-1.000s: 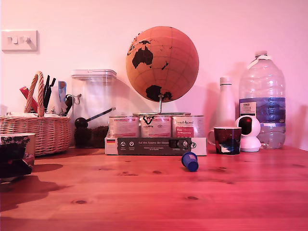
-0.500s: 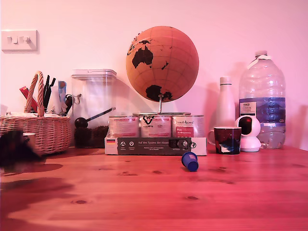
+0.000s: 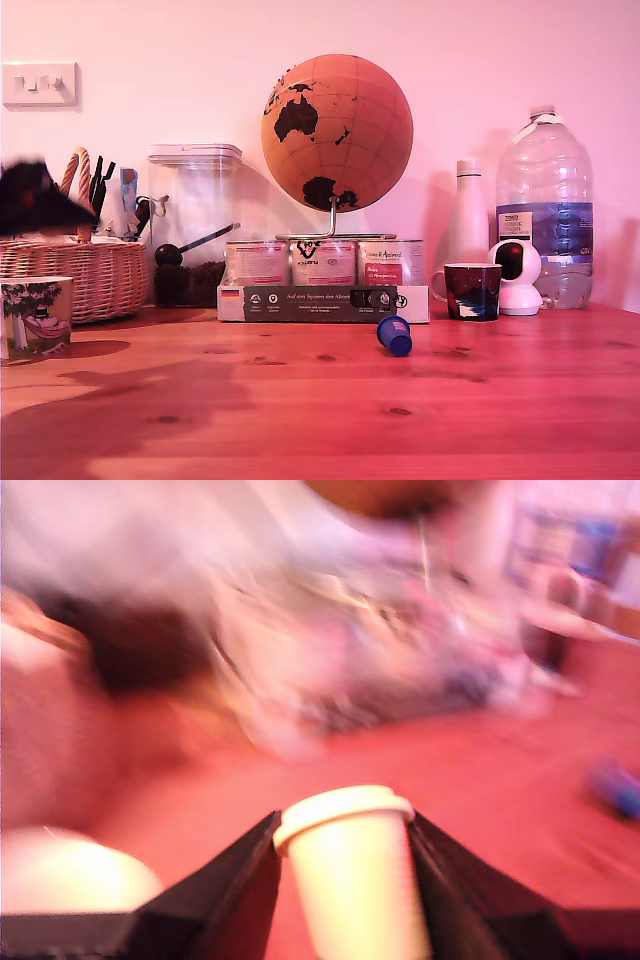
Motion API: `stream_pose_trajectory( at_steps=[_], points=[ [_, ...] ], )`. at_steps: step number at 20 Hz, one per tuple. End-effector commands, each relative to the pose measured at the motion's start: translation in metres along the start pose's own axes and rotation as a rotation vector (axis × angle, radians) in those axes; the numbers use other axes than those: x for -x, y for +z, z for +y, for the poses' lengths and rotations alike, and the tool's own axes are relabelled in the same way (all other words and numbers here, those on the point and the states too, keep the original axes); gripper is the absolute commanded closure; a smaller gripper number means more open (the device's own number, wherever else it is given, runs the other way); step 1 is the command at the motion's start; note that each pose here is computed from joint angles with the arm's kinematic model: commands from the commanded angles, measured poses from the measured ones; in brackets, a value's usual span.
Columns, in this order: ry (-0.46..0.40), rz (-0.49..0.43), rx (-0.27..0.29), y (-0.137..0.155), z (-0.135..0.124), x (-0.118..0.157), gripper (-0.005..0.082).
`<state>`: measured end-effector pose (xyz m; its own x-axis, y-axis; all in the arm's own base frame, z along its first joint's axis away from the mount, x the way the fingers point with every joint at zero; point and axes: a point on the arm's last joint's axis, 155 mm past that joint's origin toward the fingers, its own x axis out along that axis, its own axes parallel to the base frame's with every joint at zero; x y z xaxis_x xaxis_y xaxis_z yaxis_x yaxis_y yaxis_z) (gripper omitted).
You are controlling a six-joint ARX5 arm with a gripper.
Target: Pick up the coffee capsules on the table and drop them inside the coffee cup
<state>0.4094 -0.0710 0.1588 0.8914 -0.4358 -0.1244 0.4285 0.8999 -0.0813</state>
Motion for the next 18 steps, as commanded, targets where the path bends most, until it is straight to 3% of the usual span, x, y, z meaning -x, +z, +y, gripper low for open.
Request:
stream_pose_trajectory(
  at_steps=[1,4,9,13,18],
  points=[
    [0.083,-0.016,-0.043,0.009,0.017,0.003,0.0557],
    [0.188,0.021,-0.039,0.009,0.043,0.005,0.0557],
    [0.247,0.13,-0.001,0.003,0.067,0.004,0.0557],
    [0.253,0.184,0.025,0.001,0.072,0.003,0.0557],
    [0.253,0.181,0.021,0.008,0.073,0.001,0.0557]
  ],
)
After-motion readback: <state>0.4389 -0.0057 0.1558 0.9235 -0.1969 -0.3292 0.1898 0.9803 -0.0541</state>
